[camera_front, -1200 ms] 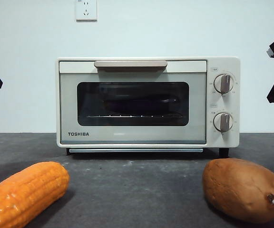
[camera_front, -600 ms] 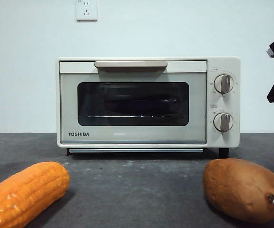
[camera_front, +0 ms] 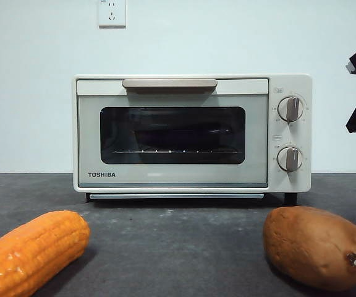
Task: Take the eggplant from the table,put the eggplant in the oven
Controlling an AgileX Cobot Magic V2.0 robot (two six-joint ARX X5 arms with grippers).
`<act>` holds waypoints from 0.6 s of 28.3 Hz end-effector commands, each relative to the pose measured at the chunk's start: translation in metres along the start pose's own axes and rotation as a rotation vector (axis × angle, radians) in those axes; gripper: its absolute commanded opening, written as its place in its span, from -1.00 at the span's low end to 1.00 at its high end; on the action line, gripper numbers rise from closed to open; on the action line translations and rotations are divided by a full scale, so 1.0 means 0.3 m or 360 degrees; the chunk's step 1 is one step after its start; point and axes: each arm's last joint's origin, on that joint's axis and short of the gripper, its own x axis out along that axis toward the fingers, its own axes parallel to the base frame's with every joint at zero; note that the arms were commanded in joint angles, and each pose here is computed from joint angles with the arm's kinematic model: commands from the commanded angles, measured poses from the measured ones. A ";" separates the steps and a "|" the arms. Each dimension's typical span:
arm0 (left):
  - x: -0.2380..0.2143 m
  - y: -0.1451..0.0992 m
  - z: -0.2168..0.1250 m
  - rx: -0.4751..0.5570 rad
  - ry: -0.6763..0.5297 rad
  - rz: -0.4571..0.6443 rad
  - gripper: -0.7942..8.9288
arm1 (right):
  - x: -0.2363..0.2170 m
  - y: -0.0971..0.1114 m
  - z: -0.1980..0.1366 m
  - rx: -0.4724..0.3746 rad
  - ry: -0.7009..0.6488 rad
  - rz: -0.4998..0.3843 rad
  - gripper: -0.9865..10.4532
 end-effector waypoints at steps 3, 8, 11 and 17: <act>0.003 0.001 -0.003 0.0019 -0.0021 0.0006 -0.83 | 0.000 0.003 0.009 0.0014 -0.0019 0.0002 -0.82; 0.003 0.001 -0.004 0.0019 -0.0020 0.0006 -0.83 | 0.000 0.003 0.009 0.0014 -0.0019 0.0002 -0.82; 0.003 0.001 -0.004 0.0019 -0.0019 0.0006 -0.83 | -0.001 0.003 0.010 0.0014 -0.0022 0.0003 -0.82; 0.003 0.001 -0.004 0.0019 -0.0019 0.0006 -0.83 | -0.170 -0.027 0.060 -0.0047 -0.0495 -0.0215 -0.82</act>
